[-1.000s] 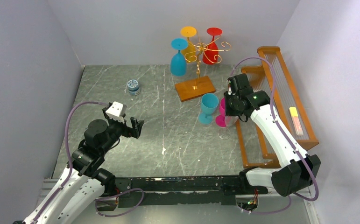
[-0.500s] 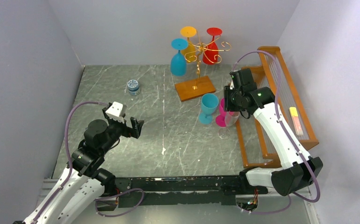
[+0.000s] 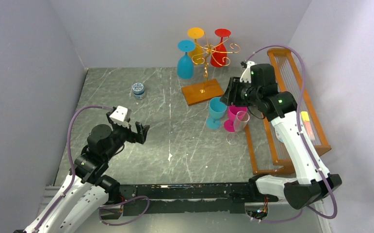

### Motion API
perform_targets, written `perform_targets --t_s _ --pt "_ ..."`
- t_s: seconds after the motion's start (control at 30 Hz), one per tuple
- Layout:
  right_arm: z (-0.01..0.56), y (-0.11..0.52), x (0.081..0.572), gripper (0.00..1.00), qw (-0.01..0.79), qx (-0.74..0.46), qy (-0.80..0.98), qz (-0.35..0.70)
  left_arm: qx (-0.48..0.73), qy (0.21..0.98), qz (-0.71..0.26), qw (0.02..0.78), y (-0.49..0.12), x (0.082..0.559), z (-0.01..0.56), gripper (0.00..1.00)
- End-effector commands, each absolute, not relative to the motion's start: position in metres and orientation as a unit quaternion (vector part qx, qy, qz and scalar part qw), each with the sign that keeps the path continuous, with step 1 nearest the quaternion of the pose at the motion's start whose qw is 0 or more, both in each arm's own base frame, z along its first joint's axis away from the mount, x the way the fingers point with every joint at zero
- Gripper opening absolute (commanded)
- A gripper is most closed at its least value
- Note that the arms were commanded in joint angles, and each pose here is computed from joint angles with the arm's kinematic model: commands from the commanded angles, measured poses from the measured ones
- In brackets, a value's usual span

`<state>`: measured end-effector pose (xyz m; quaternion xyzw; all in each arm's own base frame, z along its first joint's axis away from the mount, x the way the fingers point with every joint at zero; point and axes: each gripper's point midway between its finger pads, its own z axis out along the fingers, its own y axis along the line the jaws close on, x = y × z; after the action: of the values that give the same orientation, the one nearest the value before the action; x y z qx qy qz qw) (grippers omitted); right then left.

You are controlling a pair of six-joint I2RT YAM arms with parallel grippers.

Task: Take the wine glass off the wine glass rack
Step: Place the wine glass at the center of the board, then pick up the wine glass from the wine rack.

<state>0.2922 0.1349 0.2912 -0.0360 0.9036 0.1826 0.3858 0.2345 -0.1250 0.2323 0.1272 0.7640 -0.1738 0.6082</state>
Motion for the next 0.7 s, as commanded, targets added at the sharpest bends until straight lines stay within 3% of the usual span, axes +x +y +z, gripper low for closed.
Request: perform_targets --t_s 0.0,0.23,0.67 --pt "0.369 0.183 0.29 0.51 0.454 -0.062 0.819 0.346 0.125 0.755 -0.177 0.619 -0.124 0.235 0.244 0.97" --pt "0.428 0.221 0.294 0.53 0.469 -0.094 0.745 0.465 0.123 0.758 -0.176 0.616 -0.124 0.235 0.243 0.97" --pt "0.445 0.276 0.369 0.54 0.513 -0.066 0.768 0.377 0.119 0.763 -0.172 0.612 -0.123 0.237 0.241 0.97"
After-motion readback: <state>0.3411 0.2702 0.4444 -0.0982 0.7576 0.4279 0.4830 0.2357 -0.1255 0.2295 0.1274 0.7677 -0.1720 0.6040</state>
